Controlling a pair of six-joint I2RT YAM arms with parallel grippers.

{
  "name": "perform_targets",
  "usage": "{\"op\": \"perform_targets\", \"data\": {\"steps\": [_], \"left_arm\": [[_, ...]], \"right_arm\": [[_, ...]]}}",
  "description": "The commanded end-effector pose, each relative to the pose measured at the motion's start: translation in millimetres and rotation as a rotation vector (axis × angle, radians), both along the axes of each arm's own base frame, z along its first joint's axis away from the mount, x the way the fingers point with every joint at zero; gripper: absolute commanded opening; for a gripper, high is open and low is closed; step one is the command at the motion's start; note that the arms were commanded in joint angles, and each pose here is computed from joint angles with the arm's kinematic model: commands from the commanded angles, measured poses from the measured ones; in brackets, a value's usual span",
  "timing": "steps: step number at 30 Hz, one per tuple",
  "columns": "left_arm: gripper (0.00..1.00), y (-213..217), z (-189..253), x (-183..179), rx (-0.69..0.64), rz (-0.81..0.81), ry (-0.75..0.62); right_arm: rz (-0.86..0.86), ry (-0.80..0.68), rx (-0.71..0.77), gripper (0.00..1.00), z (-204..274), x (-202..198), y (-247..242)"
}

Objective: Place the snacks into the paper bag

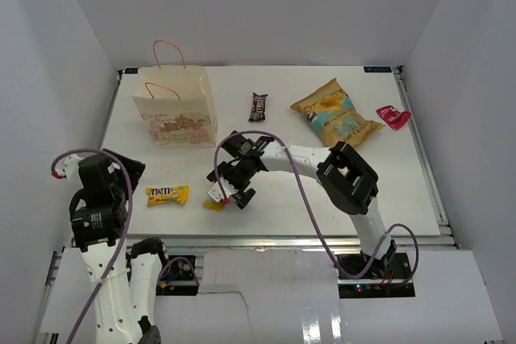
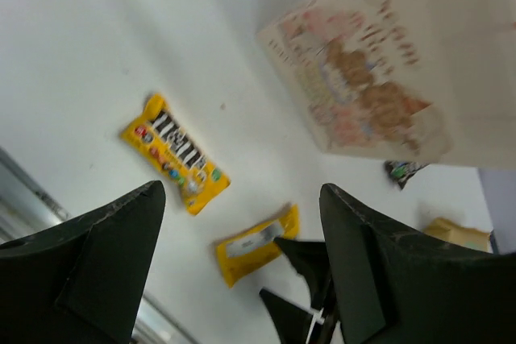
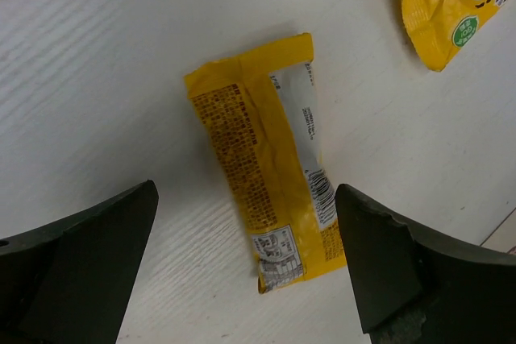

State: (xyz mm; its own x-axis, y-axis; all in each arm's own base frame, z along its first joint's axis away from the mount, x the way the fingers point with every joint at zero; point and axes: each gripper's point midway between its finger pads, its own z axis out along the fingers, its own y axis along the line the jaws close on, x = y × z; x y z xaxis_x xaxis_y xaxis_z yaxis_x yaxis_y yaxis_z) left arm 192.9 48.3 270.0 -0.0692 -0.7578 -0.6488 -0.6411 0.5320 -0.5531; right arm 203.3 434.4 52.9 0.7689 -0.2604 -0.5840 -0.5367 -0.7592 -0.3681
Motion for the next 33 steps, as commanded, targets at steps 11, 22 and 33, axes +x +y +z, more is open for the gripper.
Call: {"op": "perform_targets", "data": {"steps": [11, 22, 33], "left_arm": [[0.88, -119, -107, -13, -0.541, -0.423, 0.023], [0.88, -158, -106, -1, -0.64, -0.766, -0.093], [0.84, -164, -115, 3, -0.679, -0.815, -0.051]], "right_arm": [[-0.181, 0.08, -0.108, 0.44, -42, 7, 1], [-0.398, 0.525, -0.12, 0.22, 17, -31, -38], [-0.542, 0.621, -0.046, 0.21, 54, -21, -18]]}}
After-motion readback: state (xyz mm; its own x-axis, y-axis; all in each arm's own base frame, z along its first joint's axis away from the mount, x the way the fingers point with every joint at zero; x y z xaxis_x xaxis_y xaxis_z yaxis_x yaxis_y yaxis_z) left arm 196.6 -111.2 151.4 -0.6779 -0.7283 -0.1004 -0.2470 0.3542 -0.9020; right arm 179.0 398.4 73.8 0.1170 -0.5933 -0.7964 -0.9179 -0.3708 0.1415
